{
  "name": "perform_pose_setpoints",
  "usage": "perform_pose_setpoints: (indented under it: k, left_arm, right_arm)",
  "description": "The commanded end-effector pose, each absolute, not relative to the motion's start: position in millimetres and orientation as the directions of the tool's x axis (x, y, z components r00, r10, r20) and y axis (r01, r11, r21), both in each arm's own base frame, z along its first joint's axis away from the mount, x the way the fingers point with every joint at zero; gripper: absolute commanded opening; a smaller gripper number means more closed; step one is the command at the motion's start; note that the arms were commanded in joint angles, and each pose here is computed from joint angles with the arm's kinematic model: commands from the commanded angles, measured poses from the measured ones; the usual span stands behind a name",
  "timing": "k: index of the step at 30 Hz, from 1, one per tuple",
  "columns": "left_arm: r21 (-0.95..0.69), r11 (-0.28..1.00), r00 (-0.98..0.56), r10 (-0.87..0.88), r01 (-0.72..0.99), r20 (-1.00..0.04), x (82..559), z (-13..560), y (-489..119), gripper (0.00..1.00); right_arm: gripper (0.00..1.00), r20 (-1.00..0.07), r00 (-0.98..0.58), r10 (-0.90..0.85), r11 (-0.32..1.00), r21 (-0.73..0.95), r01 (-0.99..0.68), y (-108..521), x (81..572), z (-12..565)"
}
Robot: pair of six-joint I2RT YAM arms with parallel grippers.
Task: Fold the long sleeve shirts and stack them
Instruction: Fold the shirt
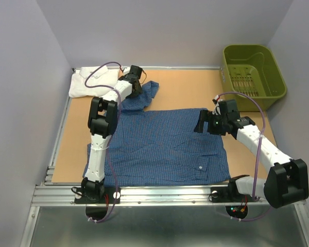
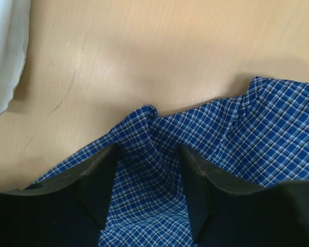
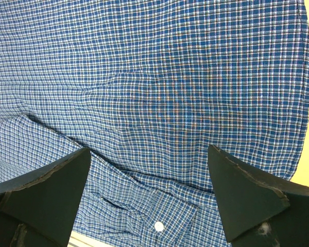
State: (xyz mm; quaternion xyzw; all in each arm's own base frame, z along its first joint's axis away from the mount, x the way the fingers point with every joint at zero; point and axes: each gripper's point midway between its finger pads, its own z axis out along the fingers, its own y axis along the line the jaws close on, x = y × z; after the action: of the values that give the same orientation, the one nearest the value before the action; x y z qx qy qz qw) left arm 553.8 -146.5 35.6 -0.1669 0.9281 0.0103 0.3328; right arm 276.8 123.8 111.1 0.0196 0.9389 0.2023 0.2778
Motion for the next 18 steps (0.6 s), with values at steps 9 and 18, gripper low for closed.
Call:
perform_pose_setpoints:
  k: [9, 18]
  left_arm:
    - [-0.152, 0.917, -0.675, -0.377, -0.369, -0.635, 560.6, 65.6, -138.7, 0.02]
    - [-0.345, 0.878, -0.451, -0.469, -0.333, -0.759, 542.0, 224.5, -129.9, 0.02]
  right_arm:
    - [1.00, -0.556, -0.818, 0.147, 0.909, 0.402, -0.110, 128.1, 278.3, 123.7]
    - [1.00, -0.577, -0.803, 0.149, 0.909, 0.400, -0.119, 127.7, 282.5, 132.1]
